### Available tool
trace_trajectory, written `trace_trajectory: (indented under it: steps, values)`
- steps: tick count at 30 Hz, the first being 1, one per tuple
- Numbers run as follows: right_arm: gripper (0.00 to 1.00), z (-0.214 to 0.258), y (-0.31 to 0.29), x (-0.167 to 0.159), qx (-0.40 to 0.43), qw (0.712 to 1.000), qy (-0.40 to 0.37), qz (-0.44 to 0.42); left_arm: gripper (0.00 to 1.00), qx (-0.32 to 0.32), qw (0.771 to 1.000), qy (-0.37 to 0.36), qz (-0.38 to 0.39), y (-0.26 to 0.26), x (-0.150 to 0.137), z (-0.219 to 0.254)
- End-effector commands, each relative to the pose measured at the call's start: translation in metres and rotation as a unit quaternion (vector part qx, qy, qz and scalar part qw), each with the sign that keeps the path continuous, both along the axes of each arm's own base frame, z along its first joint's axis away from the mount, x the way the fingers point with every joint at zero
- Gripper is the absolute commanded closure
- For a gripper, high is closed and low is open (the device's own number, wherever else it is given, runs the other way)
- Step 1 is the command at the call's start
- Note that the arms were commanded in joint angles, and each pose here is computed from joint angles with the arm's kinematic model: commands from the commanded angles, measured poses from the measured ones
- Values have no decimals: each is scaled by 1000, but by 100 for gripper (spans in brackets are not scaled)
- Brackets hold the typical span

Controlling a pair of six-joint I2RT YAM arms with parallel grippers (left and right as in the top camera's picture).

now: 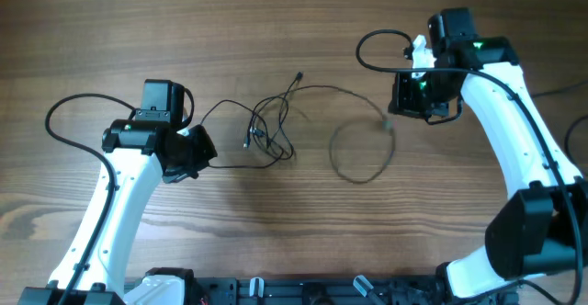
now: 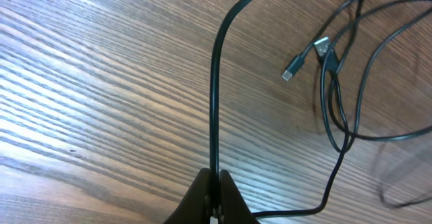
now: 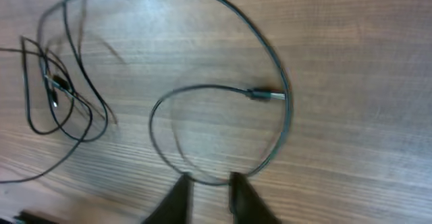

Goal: Untangle cables

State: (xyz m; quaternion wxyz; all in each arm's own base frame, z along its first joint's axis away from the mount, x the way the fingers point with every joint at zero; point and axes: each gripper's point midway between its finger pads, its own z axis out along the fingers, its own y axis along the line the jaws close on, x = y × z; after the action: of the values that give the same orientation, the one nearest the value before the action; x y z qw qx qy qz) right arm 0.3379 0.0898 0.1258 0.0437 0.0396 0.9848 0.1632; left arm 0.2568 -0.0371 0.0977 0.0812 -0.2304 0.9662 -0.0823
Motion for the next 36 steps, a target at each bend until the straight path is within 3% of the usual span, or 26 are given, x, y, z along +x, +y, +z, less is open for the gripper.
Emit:
trace_trajectory:
  steps: [1,4,13,20,26,36]
  values:
    - [48,-11,9,-6,11,1000,25,11,96,17,1000,-2,-1,5,2,-2]
    - [36,-9,19,-3,23,999,16,21,96,17,1000,-4,-1,5,2,-2]
    - [35,-4,75,34,47,993,-84,68,96,17,1000,-5,-1,4,3,-2]
    - [34,-26,132,57,92,992,-83,2,96,15,1000,-5,-1,4,3,-2]
    - [32,-59,165,62,115,990,-37,-73,96,15,1000,-5,-1,4,3,-2]
    - [33,-106,180,70,139,959,53,-241,96,15,1000,-3,-1,4,2,-2]
